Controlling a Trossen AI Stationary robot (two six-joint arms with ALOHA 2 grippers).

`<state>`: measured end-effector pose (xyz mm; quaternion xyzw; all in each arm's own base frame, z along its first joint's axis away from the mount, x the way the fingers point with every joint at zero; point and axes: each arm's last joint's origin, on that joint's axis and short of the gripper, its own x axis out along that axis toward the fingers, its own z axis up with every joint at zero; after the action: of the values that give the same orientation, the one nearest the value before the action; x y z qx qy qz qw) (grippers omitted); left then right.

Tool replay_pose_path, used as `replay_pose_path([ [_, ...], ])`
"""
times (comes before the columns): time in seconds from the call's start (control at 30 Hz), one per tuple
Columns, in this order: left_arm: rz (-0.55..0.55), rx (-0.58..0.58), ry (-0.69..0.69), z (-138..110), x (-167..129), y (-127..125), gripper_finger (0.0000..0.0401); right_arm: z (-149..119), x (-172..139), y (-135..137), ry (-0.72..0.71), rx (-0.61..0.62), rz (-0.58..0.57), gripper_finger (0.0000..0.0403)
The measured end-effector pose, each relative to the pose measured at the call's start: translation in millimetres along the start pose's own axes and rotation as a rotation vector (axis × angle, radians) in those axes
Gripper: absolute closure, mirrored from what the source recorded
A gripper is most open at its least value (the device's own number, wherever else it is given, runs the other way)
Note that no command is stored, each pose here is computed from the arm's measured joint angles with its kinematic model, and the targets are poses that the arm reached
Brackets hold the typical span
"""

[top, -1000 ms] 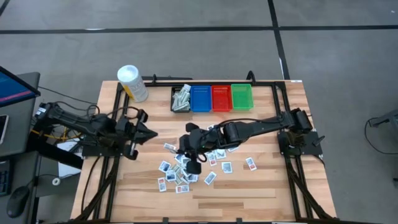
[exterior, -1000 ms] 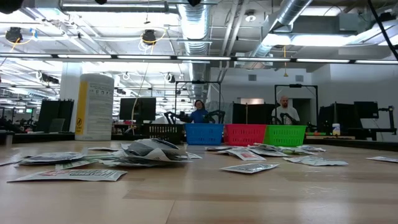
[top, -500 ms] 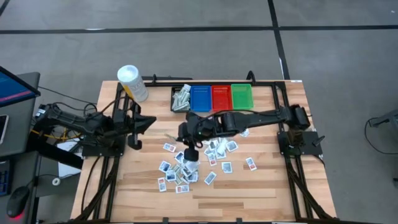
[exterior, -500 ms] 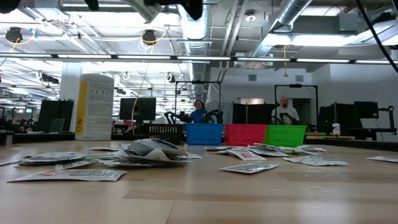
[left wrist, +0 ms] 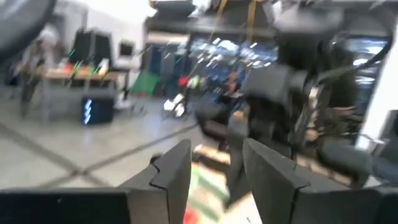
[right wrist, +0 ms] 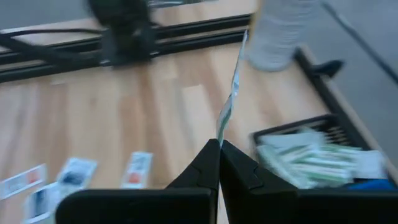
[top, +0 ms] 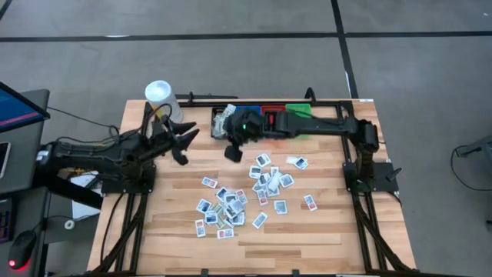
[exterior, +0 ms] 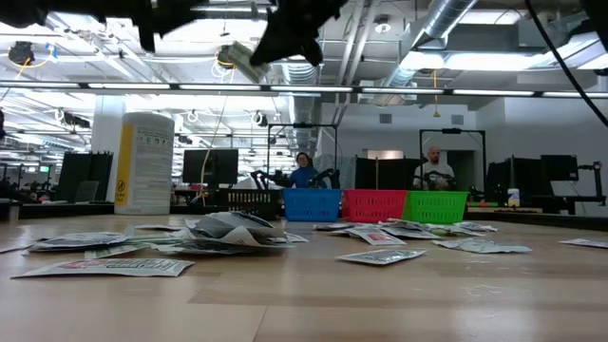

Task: Pick & Place First Aid Supplies
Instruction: Put the green bandage pack in the black bin

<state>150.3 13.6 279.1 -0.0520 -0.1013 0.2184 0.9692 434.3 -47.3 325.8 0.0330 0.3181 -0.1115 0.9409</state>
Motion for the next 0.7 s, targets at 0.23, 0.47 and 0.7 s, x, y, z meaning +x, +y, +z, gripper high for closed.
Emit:
replay_pose_path([
  [0.23, -0.031, -0.162, 0.144, -21, 21, 18, 0.0251, 10, 3, -46, -0.085, -0.02, -0.057, 0.0403],
  [0.47, -0.101, -0.243, 0.169, -29, 41, 37, 0.0253, 19, 0, -72, -0.192, -0.048, 0.239, 0.0403],
  [0.7, -0.122, -0.227, 0.049, -26, 55, 47, 0.0262, 17, -3, -83, -0.202, -0.077, 0.441, 0.0403],
])
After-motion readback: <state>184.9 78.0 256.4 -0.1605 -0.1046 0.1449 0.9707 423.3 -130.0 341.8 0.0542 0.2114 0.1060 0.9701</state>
